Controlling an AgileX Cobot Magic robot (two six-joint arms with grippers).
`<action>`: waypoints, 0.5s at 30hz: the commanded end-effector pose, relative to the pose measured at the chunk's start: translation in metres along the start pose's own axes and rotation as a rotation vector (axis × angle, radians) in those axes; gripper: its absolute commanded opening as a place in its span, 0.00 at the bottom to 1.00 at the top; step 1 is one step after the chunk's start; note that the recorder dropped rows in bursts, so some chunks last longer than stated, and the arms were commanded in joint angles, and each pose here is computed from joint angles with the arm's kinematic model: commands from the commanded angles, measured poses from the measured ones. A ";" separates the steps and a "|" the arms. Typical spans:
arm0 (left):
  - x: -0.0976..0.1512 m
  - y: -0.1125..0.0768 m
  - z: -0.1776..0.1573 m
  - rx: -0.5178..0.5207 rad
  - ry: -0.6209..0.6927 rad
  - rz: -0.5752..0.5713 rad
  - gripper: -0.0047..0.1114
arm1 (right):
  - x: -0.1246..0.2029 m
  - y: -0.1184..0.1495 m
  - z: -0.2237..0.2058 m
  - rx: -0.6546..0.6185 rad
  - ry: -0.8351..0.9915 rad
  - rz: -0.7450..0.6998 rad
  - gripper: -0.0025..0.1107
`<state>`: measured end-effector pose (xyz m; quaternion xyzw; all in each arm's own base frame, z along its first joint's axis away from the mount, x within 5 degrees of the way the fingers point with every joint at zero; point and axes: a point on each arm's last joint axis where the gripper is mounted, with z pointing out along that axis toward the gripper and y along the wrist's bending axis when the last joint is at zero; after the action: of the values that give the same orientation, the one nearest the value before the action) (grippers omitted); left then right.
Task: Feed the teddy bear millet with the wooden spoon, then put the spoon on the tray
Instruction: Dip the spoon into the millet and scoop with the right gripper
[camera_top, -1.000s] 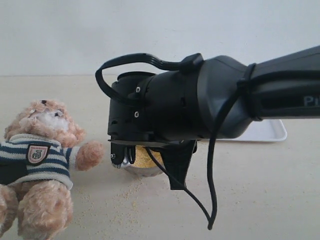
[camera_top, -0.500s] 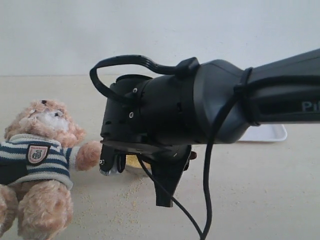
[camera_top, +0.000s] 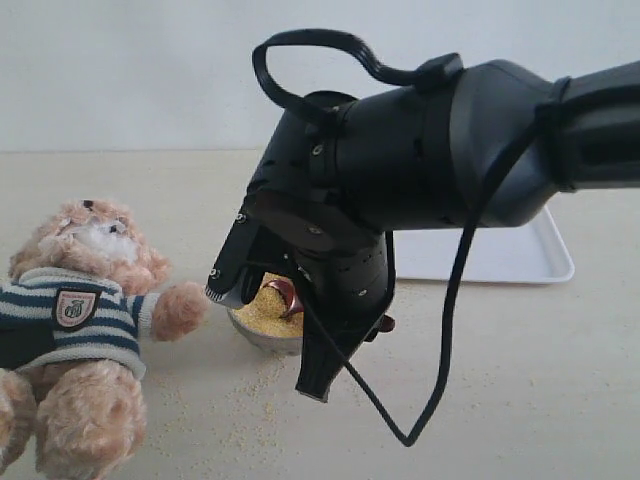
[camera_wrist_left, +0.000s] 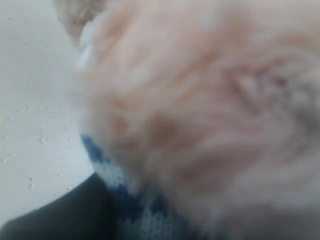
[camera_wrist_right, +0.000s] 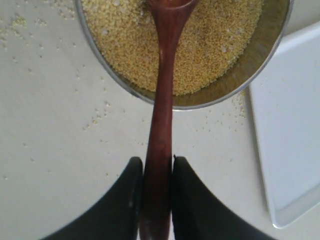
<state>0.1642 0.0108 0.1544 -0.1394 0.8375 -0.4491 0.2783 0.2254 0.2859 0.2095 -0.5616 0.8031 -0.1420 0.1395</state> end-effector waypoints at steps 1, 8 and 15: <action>-0.001 -0.002 0.000 0.030 -0.012 0.001 0.08 | 0.002 -0.005 -0.004 -0.029 -0.029 0.051 0.02; -0.001 -0.002 0.000 0.030 -0.012 0.001 0.08 | 0.009 -0.017 -0.013 -0.070 -0.063 0.129 0.02; -0.001 -0.002 0.000 0.030 -0.012 0.001 0.08 | 0.013 -0.019 -0.021 -0.099 -0.069 0.175 0.02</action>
<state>0.1642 0.0108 0.1544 -0.1394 0.8375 -0.4491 0.2783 0.2303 0.2734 0.2315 -0.5106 0.8420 -0.0787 0.1554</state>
